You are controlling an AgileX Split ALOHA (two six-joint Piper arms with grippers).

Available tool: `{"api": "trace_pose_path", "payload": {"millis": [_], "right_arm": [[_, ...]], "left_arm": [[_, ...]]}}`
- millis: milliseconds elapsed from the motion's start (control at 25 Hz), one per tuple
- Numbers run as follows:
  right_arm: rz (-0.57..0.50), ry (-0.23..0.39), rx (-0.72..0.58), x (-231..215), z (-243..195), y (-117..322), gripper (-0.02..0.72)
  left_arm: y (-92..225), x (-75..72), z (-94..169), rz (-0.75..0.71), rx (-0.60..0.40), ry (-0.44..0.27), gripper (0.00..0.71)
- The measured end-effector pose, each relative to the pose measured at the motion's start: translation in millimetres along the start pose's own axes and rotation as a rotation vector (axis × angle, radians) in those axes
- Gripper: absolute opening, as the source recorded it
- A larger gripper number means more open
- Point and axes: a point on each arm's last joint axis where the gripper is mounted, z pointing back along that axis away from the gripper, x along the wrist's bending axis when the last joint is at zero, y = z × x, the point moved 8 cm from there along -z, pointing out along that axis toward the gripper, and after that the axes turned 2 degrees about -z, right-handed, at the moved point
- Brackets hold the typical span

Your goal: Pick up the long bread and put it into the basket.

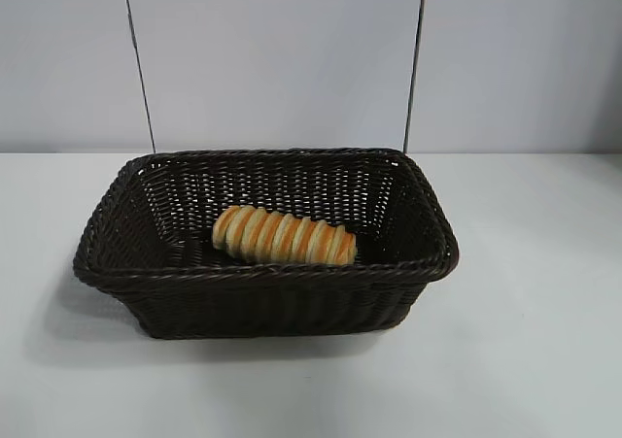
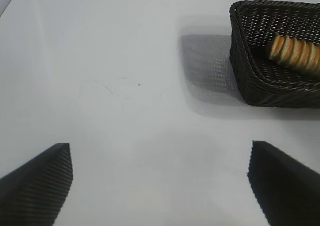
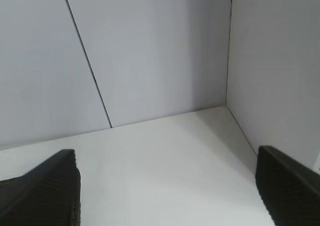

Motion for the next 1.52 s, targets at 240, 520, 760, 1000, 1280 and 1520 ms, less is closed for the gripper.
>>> {"api": "trace_pose_path", "payload": {"millis": [240, 520, 760, 1000, 1280, 1520], "right_arm": [[0.048, -0.016, 0.042, -5.5, -11.3, 54.8, 0.695], [0.064, -0.008, 0.039, -10.7, -18.9, 90.1, 0.695], [0.084, 0.005, 0.135, -15.3, -38.4, 116.1, 0.695], [0.088, 0.006, 0.145, -16.2, -47.8, 122.9, 0.695], [0.087, 0.004, 0.143, -15.8, -48.8, 123.3, 0.695], [0.087, 0.004, 0.139, -15.8, -48.9, 122.5, 0.695]], "left_arm": [[0.0, 0.0, 0.0, 0.000, 0.000, 0.000, 0.685], [0.0, 0.0, 0.0, 0.000, 0.000, 0.000, 0.685], [0.0, 0.0, 0.0, 0.000, 0.000, 0.000, 0.685], [-0.1, 0.0, 0.0, 0.000, -0.001, 0.000, 0.685], [-0.1, 0.0, 0.0, 0.000, -0.001, 0.000, 0.685], [-0.1, 0.0, 0.0, 0.000, -0.001, 0.000, 0.685]]}}
